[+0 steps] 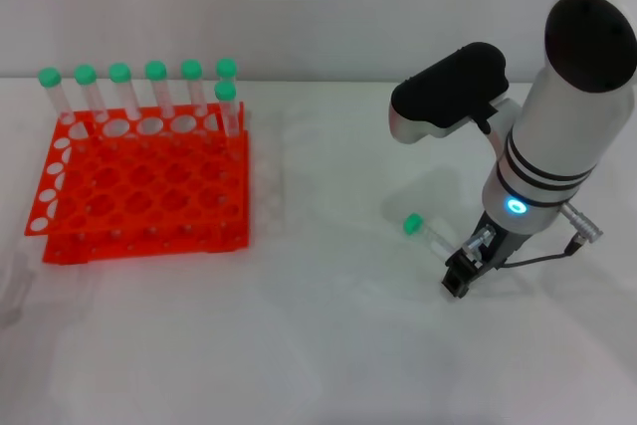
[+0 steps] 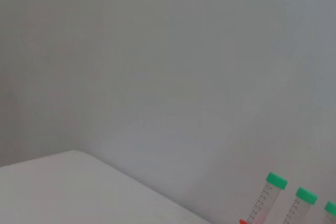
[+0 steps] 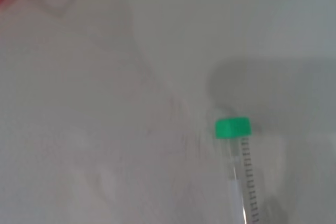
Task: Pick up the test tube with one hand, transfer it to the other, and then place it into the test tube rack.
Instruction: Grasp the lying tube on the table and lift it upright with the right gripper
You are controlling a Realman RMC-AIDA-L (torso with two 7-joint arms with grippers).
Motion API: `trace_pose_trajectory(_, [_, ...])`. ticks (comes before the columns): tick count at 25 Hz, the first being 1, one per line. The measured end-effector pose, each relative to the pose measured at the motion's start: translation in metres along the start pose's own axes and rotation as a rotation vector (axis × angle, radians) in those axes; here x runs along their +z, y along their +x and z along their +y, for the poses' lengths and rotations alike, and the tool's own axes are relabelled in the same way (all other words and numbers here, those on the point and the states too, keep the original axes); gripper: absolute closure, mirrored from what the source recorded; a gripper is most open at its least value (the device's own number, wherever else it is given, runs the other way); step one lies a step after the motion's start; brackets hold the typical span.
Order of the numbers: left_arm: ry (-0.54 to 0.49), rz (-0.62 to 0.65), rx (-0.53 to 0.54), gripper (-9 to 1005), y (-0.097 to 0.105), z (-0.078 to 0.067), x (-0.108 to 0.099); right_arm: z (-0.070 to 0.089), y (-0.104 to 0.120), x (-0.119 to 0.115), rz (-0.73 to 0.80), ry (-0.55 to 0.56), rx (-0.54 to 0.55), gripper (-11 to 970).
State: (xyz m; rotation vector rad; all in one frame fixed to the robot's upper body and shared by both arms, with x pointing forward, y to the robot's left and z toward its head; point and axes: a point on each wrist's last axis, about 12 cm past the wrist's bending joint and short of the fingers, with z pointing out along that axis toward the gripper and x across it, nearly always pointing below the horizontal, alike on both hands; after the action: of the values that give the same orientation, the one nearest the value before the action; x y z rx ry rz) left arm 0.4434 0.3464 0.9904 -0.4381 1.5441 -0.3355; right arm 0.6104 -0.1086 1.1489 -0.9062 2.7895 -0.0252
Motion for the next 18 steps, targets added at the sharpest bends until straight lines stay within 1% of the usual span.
trace_pose_trajectory(5, [0.000,0.001,0.000,121,0.0001,0.0000,-0.0001,-0.0009,-0.0003,0.0006,-0.003,-0.003,0.006,503])
trace_pose_trajectory(16, [0.010,0.008,-0.002,123,0.0008,-0.0008,-0.0007,-0.0022,-0.0013,0.0072,-0.001,-0.030,-0.008,644])
trace_pose_trajectory(18, [0.008,0.010,-0.003,123,0.0011,-0.0007,-0.0005,-0.0034,-0.0018,0.0090,0.002,-0.028,-0.008,647])
